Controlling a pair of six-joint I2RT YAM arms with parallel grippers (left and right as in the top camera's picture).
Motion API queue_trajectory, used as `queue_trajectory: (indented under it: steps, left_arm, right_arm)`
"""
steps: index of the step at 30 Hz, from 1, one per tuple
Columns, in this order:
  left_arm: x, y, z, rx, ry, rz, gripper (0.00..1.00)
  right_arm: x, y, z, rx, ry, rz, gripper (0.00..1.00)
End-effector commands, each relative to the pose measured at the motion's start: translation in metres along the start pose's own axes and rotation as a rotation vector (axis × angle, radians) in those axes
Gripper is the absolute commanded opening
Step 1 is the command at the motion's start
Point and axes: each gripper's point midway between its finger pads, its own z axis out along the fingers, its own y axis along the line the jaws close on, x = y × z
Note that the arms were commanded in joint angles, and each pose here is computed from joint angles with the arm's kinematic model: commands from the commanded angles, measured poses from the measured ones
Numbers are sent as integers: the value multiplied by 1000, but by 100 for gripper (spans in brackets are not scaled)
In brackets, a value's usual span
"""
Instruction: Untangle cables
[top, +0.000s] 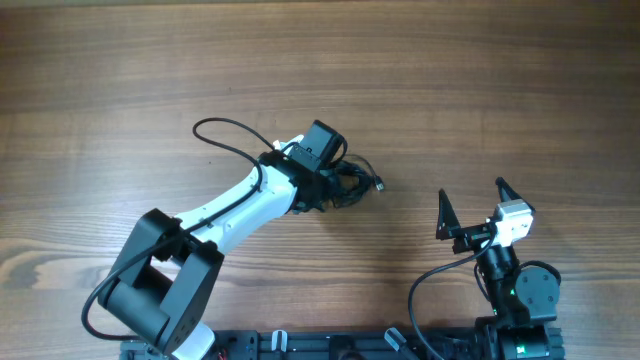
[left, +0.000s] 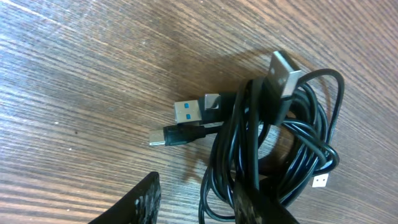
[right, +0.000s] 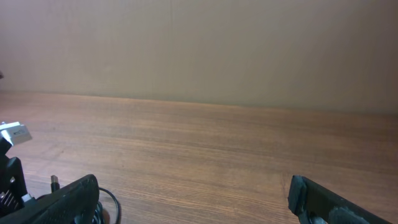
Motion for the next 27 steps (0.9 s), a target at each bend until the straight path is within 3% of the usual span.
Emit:
queue_trajectory:
  steps: [1, 9, 13, 21, 27]
  left_arm:
    - [9, -6, 7, 18, 22, 39, 40]
    - [39, -34, 6, 105, 62, 192, 46]
    - [41, -36, 7, 94, 29, 221, 45]
    - [48, -65, 3, 193, -27, 522, 53]
    - [42, -84, -5, 261, -73, 571, 58]
  right_arm:
    - [-2, -3, 0, 17, -8, -13, 100]
    - [-2, -3, 0, 17, -8, -13, 100]
    - [-2, -3, 0, 17, -8, -13, 100]
    - [-2, -3, 0, 17, -8, -13, 100]
    - [-2, -3, 0, 17, -8, -13, 100]
